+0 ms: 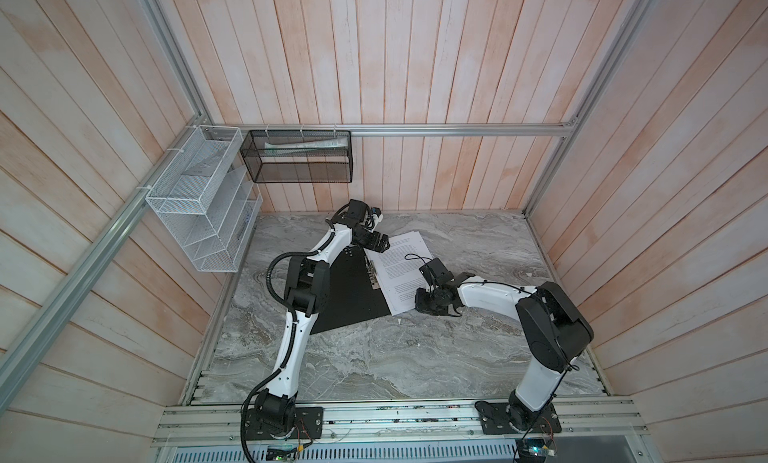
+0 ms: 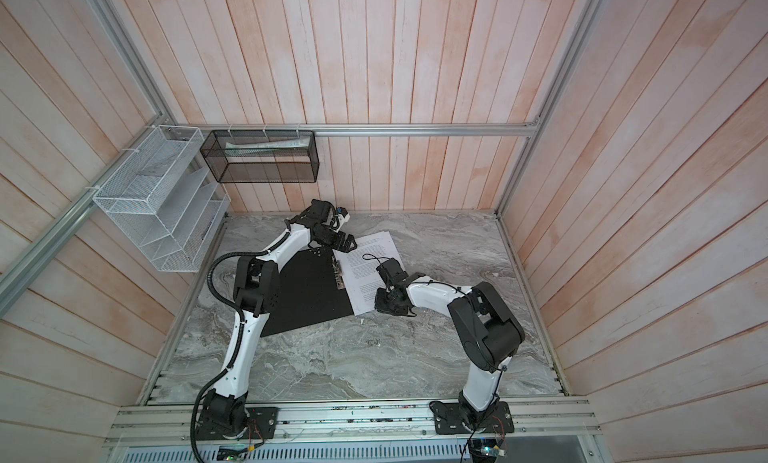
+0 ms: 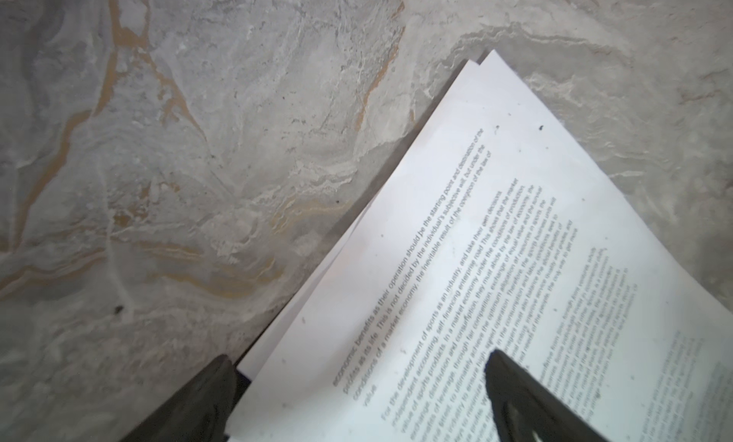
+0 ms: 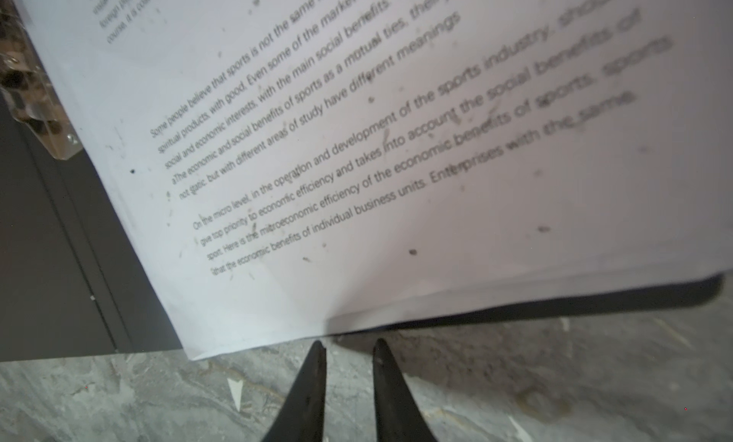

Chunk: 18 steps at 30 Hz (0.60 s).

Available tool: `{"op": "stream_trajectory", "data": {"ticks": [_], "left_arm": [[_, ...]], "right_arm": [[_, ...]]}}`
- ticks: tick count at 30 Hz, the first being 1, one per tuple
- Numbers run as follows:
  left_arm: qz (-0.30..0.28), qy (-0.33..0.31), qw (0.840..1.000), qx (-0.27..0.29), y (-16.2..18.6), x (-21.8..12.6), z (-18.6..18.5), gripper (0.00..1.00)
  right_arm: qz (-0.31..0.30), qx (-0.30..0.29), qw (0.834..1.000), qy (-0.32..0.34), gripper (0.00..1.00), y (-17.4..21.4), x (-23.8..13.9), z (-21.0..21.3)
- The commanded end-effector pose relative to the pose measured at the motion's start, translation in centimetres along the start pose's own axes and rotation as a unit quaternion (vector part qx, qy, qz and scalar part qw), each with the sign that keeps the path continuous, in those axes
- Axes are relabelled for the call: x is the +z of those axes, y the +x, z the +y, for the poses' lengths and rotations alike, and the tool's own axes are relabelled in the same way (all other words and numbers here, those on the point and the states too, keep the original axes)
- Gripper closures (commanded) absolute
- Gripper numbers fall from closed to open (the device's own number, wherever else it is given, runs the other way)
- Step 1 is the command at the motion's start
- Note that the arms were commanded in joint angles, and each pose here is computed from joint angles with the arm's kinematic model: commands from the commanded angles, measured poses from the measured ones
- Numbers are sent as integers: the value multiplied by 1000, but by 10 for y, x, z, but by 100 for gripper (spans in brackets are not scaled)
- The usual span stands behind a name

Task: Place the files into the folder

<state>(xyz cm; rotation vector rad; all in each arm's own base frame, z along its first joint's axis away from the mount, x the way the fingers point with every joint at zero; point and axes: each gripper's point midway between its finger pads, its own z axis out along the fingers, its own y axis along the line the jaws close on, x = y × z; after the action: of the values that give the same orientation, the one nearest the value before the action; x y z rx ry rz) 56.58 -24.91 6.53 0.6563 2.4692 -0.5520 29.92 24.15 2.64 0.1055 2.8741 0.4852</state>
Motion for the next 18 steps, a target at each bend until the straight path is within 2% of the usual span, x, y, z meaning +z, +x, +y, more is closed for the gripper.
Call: {"op": "stream_trajectory", "data": {"ticks": [1, 4, 7, 10, 14, 18], "left_arm": [[-47, -12, 999, 11, -37, -60, -16, 0], [-53, -19, 998, 16, -41, -81, -21, 0], [-40, -36, 999, -2, -30, -95, -16, 0], [-23, -14, 999, -48, 2, -100, -14, 0], [-11, 37, 993, -111, 54, -100, -21, 0], [0, 103, 984, -145, 93, -93, -45, 0]], "right_arm": [[-9, -17, 1000, -6, 74, -3, -28, 8], [-16, -16, 999, -26, 74, -11, -44, 15], [-35, -6, 998, -49, 73, -28, -62, 18], [-66, 24, 995, -74, 74, -59, -73, 5], [-116, 71, 987, -91, 77, -113, -77, -34], [-115, 81, 984, -106, 78, -142, -62, -56]]}}
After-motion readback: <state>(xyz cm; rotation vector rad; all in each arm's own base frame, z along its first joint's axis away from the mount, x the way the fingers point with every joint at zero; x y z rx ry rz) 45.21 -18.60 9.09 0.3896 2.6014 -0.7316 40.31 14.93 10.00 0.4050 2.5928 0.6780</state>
